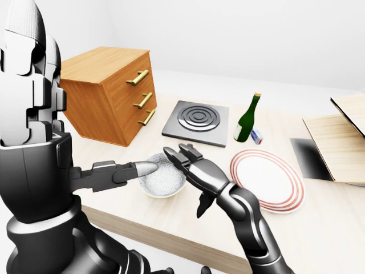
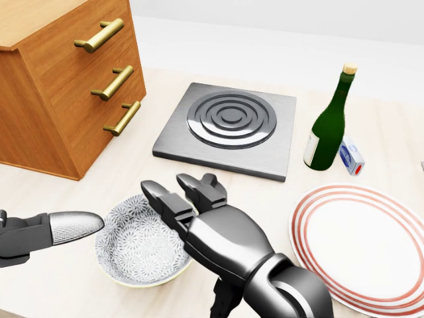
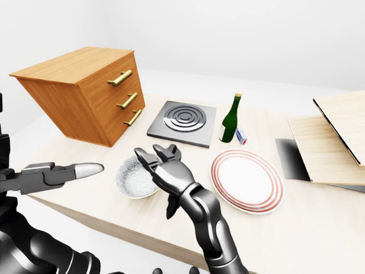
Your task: Pick up the akita bowl and put it on the plate.
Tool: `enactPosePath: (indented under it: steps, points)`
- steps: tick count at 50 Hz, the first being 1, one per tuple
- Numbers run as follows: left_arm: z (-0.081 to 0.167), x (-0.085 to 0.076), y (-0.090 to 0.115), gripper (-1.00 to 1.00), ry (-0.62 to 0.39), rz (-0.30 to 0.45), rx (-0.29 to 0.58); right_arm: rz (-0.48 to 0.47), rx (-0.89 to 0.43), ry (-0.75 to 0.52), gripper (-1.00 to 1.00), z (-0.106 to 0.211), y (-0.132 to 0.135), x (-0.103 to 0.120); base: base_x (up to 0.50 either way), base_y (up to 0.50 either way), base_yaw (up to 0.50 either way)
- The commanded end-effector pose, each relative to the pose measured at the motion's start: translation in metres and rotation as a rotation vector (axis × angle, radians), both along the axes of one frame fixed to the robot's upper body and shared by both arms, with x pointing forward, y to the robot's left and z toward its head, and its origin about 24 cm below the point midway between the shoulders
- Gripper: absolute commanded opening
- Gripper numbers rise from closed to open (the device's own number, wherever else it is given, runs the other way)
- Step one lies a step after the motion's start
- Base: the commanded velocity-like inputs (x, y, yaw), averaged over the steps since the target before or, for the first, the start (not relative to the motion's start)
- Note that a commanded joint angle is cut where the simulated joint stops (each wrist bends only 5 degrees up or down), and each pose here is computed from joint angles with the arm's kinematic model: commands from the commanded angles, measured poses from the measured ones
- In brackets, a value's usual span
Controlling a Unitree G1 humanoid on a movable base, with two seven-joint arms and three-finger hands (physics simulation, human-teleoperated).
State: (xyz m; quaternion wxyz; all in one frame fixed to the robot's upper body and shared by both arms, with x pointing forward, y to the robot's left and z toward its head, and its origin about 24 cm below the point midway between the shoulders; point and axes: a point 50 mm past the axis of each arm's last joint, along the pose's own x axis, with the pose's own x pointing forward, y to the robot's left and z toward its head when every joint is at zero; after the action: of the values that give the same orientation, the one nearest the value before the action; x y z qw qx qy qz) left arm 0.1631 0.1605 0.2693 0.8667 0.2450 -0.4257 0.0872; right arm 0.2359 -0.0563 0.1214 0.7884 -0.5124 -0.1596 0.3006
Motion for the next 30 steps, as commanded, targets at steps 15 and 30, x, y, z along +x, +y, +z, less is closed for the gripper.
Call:
enactPosePath:
  steps: [15, 30]
  points:
    - [-0.003, 0.0, -0.001, 0.92, 0.015, -0.009, -0.001, 0.216, 0.104, 0.093, 1.0, 0.007, 0.029, -0.016, 0.0, 0.0, 0.0]
    - [-0.002, 0.0, -0.001, 0.91, 0.013, -0.009, 0.002, 0.206, 0.11, 0.141, 1.0, 0.005, 0.022, 0.017, 0.0, 0.0, 0.0]
